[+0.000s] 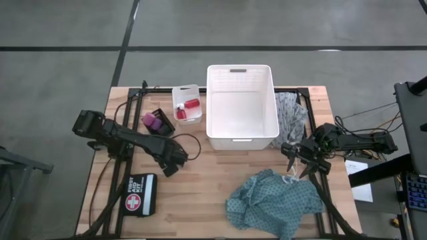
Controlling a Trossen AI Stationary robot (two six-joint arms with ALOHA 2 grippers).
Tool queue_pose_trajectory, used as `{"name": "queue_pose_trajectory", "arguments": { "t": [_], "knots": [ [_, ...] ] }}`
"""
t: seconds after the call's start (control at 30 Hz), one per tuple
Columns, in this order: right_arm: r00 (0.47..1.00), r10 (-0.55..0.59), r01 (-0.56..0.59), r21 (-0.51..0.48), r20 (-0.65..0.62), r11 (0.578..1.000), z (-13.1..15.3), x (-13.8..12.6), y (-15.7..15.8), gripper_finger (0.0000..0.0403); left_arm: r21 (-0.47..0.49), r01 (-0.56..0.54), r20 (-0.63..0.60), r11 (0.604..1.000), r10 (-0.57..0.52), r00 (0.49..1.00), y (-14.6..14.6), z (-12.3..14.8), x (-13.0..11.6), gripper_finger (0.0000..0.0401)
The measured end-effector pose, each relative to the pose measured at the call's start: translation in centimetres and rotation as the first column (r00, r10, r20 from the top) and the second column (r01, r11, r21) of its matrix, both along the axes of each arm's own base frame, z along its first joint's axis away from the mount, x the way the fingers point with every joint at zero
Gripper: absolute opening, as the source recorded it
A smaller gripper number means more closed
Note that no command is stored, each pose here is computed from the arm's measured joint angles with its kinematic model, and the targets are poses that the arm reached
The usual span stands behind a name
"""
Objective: Pick & Place Medicine items
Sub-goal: Put the red pill bottle into the white bin
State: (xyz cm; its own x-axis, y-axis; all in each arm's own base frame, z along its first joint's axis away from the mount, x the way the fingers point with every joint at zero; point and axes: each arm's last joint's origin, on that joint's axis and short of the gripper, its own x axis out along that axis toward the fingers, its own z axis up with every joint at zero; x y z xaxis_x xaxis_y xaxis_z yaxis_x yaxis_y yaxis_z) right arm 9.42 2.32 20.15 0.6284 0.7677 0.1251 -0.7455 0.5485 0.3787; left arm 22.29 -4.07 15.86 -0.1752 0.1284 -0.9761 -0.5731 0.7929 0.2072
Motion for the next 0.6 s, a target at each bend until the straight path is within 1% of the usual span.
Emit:
{"name": "queue_pose_trajectory", "arguments": {
  "t": [0.17, 0.37, 0.47, 0.53, 0.6],
  "knots": [
    [1.0, 0.001, -0.001, 0.0, 0.0, 1.0, 0.0, 0.0, 0.0, 0.0224, 0.065, 0.015, 0.045, 0.998, -0.018, 0.999, -0.1, 2.1, 1.3, 0.0136],
    [1.0, 0.0, 0.0, 0.0, 0.0, 1.0, 0.0, 0.0, 0.0, 0.0224, 0.135, 0.09, 0.066, 0.987, -0.099, 0.993, 0.3, 4.4, 2.4, 0.0136],
    [1.0, 0.0, 0.0, 0.0, 0.0, 1.0, 0.0, 0.0, 0.0, 0.0224, 0.189, 0.127, 0.064, 0.974, -0.141, 0.988, 0.9, 5.6, 2.9, 0.0136],
    [1.0, 0.0, 0.0, 0.0, 0.0, 1.0, 0.0, 0.0, 0.0, 0.0224, 0.237, 0.163, 0.049, 0.958, -0.179, 0.983, 1.4, 6.3, 3.2, 0.0136],
    [1.0, 0.0, 0.0, 0.0, 0.0, 1.0, 0.0, 0.0, 0.0, 0.0224, 0.293, 0.172, 0.044, 0.941, -0.192, 0.98, 2.2, 7.1, 3.5, 0.0136]
  ]
}}
